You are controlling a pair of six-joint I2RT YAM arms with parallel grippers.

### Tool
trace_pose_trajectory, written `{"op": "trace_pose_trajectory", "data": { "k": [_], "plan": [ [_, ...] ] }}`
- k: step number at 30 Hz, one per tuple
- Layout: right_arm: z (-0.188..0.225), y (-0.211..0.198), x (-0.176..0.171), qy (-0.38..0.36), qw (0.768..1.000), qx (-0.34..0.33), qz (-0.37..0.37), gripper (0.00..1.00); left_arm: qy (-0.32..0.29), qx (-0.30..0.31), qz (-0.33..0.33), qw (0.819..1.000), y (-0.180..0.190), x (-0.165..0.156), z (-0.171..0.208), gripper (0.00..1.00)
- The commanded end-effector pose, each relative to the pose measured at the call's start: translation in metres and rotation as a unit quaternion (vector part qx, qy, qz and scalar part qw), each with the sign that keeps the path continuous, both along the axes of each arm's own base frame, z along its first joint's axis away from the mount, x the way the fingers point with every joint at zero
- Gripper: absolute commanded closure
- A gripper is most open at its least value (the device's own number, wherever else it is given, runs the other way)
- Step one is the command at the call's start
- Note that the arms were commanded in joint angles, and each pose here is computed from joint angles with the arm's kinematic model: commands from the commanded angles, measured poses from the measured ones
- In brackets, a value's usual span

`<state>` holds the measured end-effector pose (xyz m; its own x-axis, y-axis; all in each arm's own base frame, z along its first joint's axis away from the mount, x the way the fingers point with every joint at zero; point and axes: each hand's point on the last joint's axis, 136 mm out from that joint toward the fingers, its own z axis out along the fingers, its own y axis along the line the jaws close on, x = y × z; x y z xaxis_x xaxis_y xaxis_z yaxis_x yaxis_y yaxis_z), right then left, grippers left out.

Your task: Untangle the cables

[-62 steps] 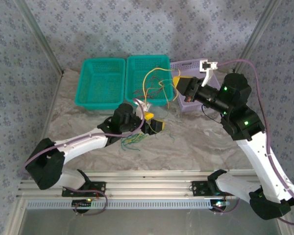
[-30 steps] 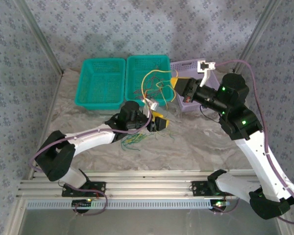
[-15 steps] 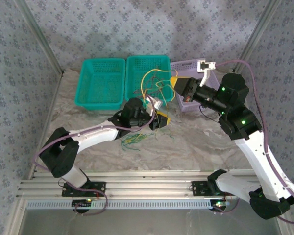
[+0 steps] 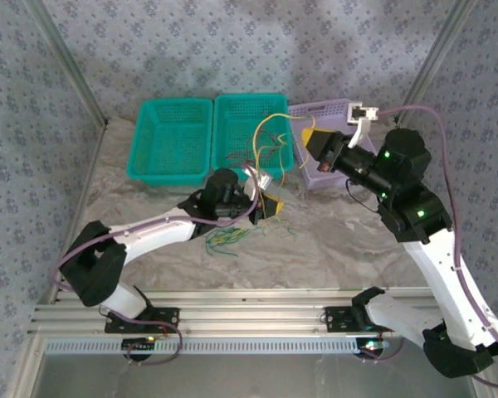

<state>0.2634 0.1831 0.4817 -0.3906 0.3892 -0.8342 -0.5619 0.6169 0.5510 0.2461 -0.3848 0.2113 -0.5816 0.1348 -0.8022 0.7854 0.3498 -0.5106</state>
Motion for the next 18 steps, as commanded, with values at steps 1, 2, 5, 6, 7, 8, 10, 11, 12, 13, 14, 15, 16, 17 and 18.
{"op": "trace_pose_trajectory", "data": {
  "k": [1, 2, 5, 6, 7, 8, 10, 11, 12, 13, 14, 15, 16, 17, 18],
  "plan": [
    [-0.013, -0.037, 0.021, 0.008, 0.995, -0.03, -0.099, 1.0, -0.018, -0.011, 0.013, 1.0, 0.017, -0.013, 0.017, 1.0],
    [-0.018, -0.05, 0.028, 0.018, 0.991, -0.036, -0.131, 1.0, -0.021, -0.011, 0.023, 0.999, 0.024, -0.015, 0.018, 1.0],
    [-0.039, -0.082, 0.045, 0.05, 0.978, -0.039, -0.201, 1.0, -0.036, -0.017, 0.048, 0.998, 0.043, -0.02, 0.028, 1.0],
    [-0.046, -0.09, 0.049, 0.06, 0.974, -0.038, -0.216, 1.0, -0.043, -0.019, 0.057, 0.997, 0.05, -0.021, 0.032, 1.0],
    [-0.053, -0.096, 0.055, 0.069, 0.971, -0.036, -0.227, 1.0, -0.048, -0.023, 0.066, 0.996, 0.056, -0.022, 0.038, 1.0],
    [-0.062, -0.102, 0.06, 0.08, 0.967, -0.034, -0.238, 1.0, -0.054, -0.025, 0.073, 0.996, 0.062, -0.022, 0.042, 1.0],
    [-0.077, -0.112, 0.07, 0.103, 0.962, -0.03, -0.253, 1.0, -0.066, -0.029, 0.087, 0.994, 0.073, -0.023, 0.053, 1.0],
    [-0.084, -0.117, 0.075, 0.112, 0.959, -0.029, -0.26, 1.0, -0.07, -0.03, 0.094, 0.993, 0.078, -0.023, 0.057, 1.0],
    [-0.09, -0.122, 0.078, 0.12, 0.956, -0.031, -0.267, 1.0, -0.076, -0.033, 0.099, 0.992, 0.083, -0.023, 0.063, 1.0],
    [-0.096, -0.127, 0.081, 0.132, 0.953, -0.02, -0.272, 1.0, -0.083, -0.032, 0.107, 0.99, 0.088, -0.023, 0.067, 1.0],
    [-0.099, -0.13, 0.085, 0.137, 0.952, -0.009, -0.273, 1.0, -0.088, -0.03, 0.116, 0.989, 0.093, -0.023, 0.07, 1.0],
    [-0.102, -0.131, 0.087, 0.143, 0.953, 0.0, -0.268, 1.0, -0.091, -0.031, 0.121, 0.988, 0.097, -0.023, 0.073, 1.0],
    [-0.103, -0.134, 0.089, 0.142, 0.952, 0.004, -0.27, 1.0, -0.094, -0.034, 0.127, 0.987, 0.101, -0.023, 0.077, 1.0],
    [-0.102, -0.138, 0.091, 0.139, 0.951, 0.005, -0.278, 1.0, -0.097, -0.039, 0.132, 0.986, 0.105, -0.024, 0.082, 1.0],
    [-0.103, -0.142, 0.093, 0.139, 0.947, 0.001, -0.288, 1.0, -0.1, -0.044, 0.136, 0.985, 0.108, -0.026, 0.088, 1.0]
  ]
}}
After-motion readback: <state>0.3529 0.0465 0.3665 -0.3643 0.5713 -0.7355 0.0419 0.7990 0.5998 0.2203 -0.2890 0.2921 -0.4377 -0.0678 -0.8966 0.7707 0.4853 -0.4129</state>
